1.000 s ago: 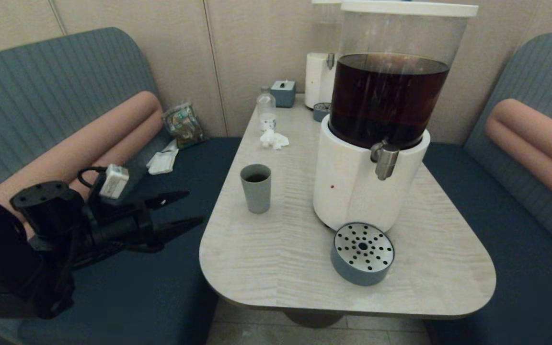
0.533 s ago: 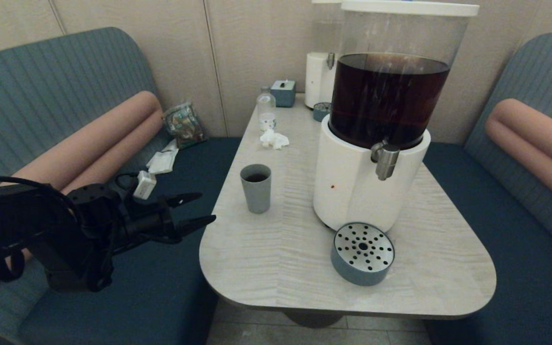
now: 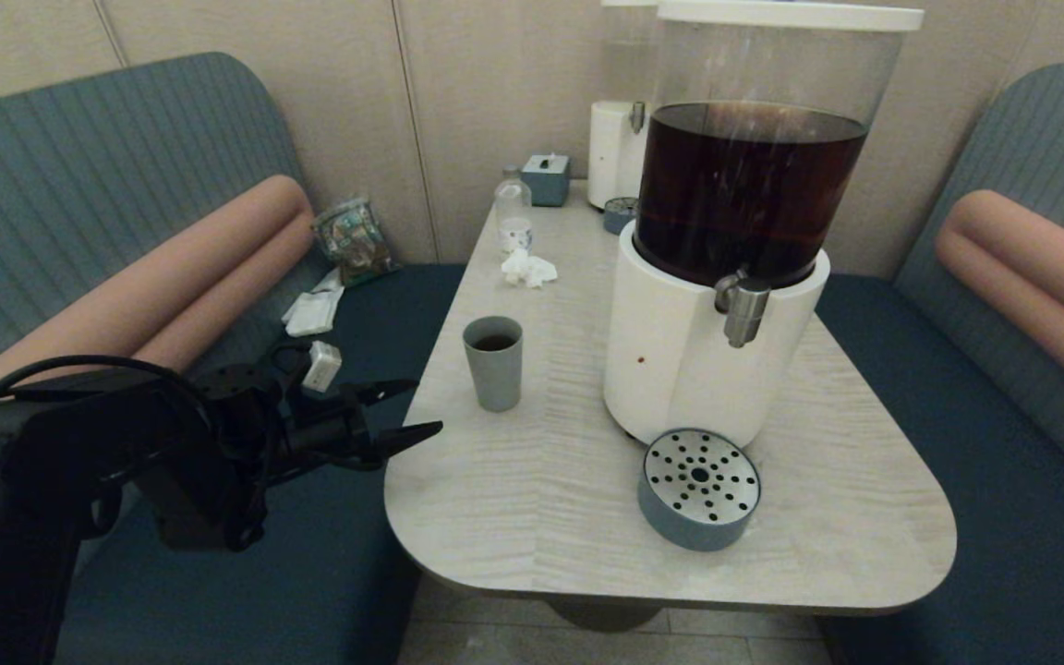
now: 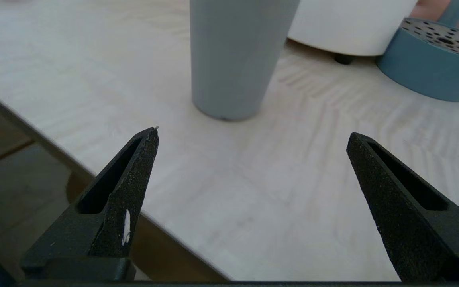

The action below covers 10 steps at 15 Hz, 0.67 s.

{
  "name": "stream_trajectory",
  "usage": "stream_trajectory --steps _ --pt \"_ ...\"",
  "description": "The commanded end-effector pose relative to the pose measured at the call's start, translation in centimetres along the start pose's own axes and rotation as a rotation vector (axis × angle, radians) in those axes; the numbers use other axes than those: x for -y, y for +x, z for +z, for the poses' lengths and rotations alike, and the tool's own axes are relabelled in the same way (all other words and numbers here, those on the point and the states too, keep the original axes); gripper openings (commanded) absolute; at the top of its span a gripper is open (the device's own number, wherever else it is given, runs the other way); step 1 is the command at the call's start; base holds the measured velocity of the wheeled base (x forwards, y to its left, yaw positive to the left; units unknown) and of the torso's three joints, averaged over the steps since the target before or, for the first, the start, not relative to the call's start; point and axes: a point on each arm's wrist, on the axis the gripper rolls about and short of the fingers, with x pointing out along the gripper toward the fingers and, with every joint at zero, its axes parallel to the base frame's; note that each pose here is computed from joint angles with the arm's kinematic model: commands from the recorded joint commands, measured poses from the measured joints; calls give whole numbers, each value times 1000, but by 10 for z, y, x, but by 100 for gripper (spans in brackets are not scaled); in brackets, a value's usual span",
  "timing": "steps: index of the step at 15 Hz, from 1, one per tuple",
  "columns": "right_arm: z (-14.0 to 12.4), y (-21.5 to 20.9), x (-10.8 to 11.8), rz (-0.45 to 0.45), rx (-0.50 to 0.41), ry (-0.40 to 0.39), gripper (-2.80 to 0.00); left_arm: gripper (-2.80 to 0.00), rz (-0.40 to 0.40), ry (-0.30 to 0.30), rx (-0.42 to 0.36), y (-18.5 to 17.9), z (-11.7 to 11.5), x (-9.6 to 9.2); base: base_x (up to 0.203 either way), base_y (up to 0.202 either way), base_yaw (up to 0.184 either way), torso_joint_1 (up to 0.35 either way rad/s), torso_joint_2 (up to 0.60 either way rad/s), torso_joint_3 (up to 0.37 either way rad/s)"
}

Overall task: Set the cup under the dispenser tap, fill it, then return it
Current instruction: Pick up the cup

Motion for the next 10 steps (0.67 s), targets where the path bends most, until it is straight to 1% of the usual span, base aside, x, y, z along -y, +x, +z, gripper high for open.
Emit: stream_trajectory --steps 1,4,6,8,10 --pt "0 0 0 0 2 -1 -280 0 1 17 12 6 -4 -6 0 0 0 0 0 0" --pt "0 0 0 0 3 -1 -280 0 -5 32 25 12 0 -8 0 0 0 0 0 0" --pt "0 0 0 0 2 -1 -280 0 -12 45 41 18 3 -13 0 0 0 0 0 0" --pt "0 0 0 0 3 -1 -280 0 -23 50 46 23 2 -14 0 0 0 0 0 0" --pt "0 0 0 0 4 -1 -280 0 -42 39 49 31 3 -10 0 0 0 0 0 0"
